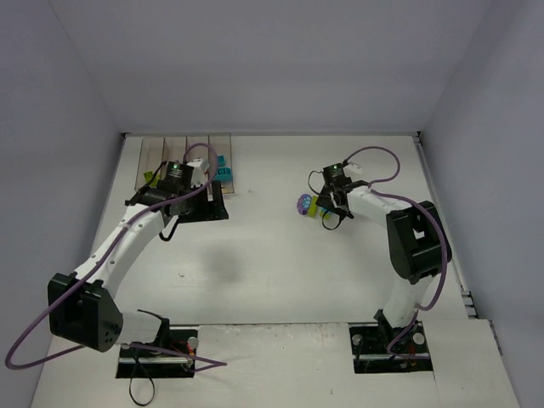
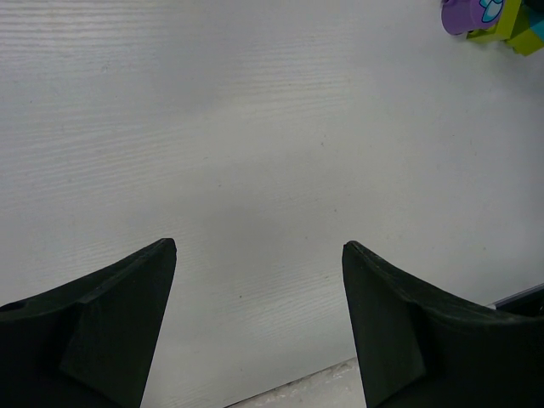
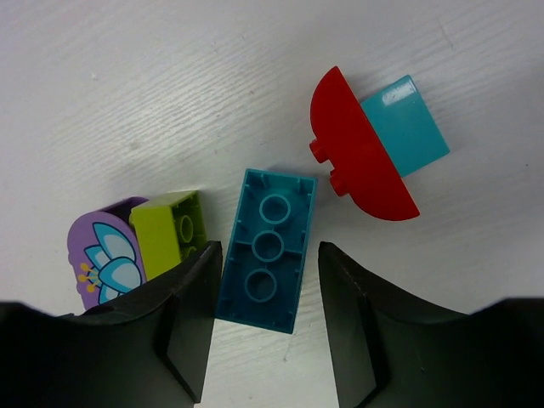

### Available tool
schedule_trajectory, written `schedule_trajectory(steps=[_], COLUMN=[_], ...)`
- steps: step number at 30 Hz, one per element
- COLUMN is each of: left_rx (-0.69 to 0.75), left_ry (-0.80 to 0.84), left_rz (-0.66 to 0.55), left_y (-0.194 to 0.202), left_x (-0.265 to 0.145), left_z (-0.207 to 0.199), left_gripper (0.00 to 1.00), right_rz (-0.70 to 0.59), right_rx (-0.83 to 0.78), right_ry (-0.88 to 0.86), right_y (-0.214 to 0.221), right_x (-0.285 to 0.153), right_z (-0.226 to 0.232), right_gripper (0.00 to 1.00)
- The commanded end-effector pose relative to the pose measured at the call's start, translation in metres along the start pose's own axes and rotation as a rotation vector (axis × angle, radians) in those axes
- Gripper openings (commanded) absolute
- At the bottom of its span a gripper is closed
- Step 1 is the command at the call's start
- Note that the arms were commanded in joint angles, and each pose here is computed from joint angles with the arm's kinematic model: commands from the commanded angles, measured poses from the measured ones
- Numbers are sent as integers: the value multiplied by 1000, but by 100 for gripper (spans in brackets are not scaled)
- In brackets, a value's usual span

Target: Sort the legos into containers by color

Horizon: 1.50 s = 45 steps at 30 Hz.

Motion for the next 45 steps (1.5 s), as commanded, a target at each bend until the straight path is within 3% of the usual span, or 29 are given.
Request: schedule_trajectory(steps=[1,3,7,12,15,18,24,36,45], left_rx=[13,12,15,16,23,35,8,28,109], left_ry=[52,53,55,72,100,174,397,673,845], left_rz=[-74,-74,-77,-74,-74,-89,-75,-142,-228], left_y=[-15,-15,-17,-19,-20,-22,-21,-33,-42], left_x=[-8,-8,-8,-9,-11,-14,-15,-25,-38], left_z=[-14,-15,-16,-18,-23,-32,-51,-80,-95], left_gripper=[72,72,72,73,72,72,72,72,72], right_rz=[-16,-19,-46,-109,-155,-316,-489,-592,-614], right_rx=[9,8,-6,-84,-133,-128,-215,-315,-415], right_ry=[29,32,23,-27,-87,-285,-742,-1371,-1586], right_y=[-5,-5,-12,-28,-34,-51,-63,-62,-67], right_x=[-1,-2,-10,-27,-41,-72,-124,-172,-188], right_z=[0,-1,-1,6,8,15,36,64,74], right_gripper=[45,38,13,0,0,0,0,0,0])
Point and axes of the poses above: each gripper's point midway between its finger pads, its own x axis out along the fingers, its own z axis along the line the jaws close on, y = z × x, the point moved 10 cm from there along -x, back along the fingers, and after that the axes turned 13 degrees about -x, right-handed, at the moved point
